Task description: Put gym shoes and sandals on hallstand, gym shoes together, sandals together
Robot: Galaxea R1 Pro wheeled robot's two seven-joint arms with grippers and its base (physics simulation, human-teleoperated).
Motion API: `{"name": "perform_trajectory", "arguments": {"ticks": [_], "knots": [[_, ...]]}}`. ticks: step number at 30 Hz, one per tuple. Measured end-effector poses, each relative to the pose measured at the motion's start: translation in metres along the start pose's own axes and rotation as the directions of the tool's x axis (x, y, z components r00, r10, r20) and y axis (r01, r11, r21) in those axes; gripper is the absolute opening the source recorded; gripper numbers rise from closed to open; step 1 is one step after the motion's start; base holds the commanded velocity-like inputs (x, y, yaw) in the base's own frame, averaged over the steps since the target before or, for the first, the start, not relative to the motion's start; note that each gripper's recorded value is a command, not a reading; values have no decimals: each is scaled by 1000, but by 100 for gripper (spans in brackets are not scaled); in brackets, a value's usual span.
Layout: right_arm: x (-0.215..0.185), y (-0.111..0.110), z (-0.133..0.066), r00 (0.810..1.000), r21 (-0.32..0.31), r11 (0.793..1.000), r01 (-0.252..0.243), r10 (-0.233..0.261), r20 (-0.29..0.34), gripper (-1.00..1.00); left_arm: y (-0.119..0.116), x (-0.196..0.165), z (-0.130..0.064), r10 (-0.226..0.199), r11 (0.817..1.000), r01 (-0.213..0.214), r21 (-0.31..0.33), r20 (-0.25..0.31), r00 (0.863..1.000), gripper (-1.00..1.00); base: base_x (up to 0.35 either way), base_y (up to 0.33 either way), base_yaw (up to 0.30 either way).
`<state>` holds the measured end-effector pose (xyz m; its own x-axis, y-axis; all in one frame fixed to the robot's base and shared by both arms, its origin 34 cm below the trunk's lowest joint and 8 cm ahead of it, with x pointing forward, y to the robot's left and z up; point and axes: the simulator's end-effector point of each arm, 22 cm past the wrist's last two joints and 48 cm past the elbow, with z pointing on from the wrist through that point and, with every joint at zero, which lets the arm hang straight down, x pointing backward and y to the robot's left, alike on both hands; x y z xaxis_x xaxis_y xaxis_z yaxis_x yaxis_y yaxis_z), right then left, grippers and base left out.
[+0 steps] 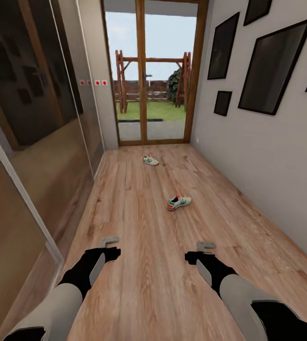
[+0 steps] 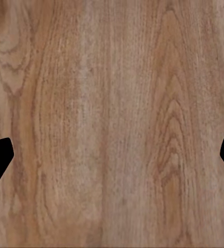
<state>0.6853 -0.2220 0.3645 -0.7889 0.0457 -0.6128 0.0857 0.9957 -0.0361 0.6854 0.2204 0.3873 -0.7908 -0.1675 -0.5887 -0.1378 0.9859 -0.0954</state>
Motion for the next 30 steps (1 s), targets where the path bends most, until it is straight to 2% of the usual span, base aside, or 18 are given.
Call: {"name": "perform_trajectory", "arguments": {"ticks": [17, 30], "knots": [[0, 1, 0, 1000, -1, 1000, 0, 0, 0, 100, 0, 1, 0, 0, 1000, 0, 0, -1, 1000, 100, 350, 22, -215], [1, 1, 0, 1000, -1, 1000, 0, 0, -2, 100, 0, 1, 0, 0, 1000, 0, 0, -2, 1000, 100, 341, 129, -283]]}}
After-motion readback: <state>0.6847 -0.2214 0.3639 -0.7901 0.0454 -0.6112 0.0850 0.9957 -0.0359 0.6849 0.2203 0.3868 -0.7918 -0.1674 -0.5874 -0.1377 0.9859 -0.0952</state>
